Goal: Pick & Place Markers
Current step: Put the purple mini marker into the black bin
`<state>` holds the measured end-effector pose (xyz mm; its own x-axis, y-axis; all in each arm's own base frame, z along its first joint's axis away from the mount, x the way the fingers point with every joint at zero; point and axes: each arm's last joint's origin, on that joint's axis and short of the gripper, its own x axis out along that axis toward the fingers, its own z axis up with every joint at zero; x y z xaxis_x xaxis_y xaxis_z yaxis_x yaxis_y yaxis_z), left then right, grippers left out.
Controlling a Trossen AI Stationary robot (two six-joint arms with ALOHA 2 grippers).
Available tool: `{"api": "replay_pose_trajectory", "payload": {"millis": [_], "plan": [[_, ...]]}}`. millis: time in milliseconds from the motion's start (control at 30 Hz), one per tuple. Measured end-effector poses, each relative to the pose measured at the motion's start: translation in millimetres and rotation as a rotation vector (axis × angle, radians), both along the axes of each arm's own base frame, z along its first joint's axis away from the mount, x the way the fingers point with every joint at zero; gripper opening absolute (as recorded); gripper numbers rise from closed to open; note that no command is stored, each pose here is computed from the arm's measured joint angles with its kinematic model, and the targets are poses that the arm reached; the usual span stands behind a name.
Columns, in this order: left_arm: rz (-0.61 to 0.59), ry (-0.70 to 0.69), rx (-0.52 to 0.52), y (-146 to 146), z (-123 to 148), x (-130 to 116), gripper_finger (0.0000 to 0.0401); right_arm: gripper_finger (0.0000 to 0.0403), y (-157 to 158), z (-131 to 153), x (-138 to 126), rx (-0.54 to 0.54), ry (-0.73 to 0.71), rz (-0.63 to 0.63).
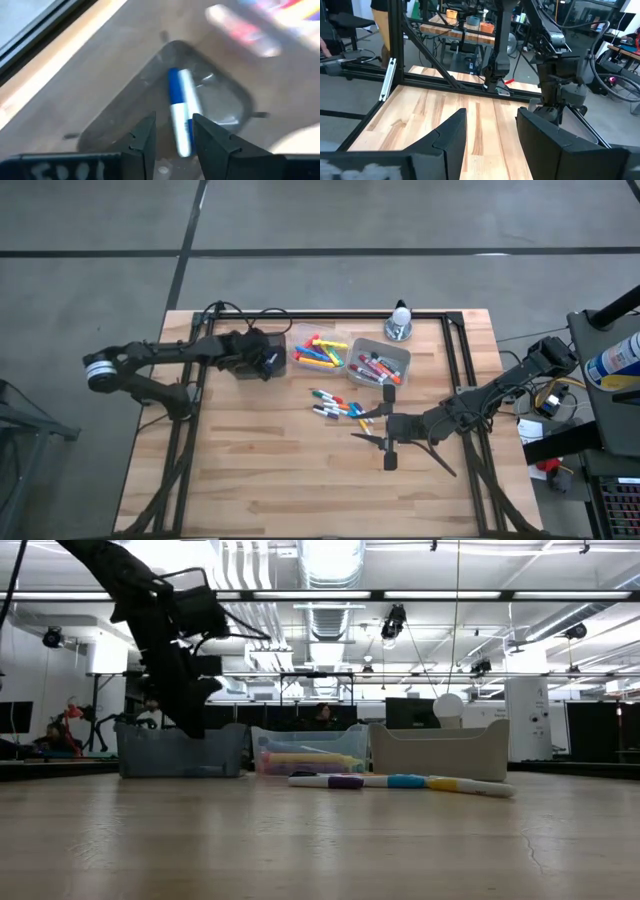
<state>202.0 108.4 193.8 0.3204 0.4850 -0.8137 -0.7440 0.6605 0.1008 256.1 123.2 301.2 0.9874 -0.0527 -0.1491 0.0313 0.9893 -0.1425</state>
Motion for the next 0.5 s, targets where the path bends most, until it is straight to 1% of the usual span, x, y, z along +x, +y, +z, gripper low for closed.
{"api": "replay_pose_trajectory", "payload": {"millis": [133,233,500], "plan": [[-0.108,-0.083,0.012,-9,11,9,0.0119,0.0166,0,0,0,0.0,0.0,0.0],[-0.205,-0.149,0.053,-21,19,17,0.0119,0.0166,0,0,0,0.0,0.0,0.0],[-0.545,-0.274,0.128,-74,30,43,0.0119,0.0166,0,0,0,0.0,0.0,0.0]]}}
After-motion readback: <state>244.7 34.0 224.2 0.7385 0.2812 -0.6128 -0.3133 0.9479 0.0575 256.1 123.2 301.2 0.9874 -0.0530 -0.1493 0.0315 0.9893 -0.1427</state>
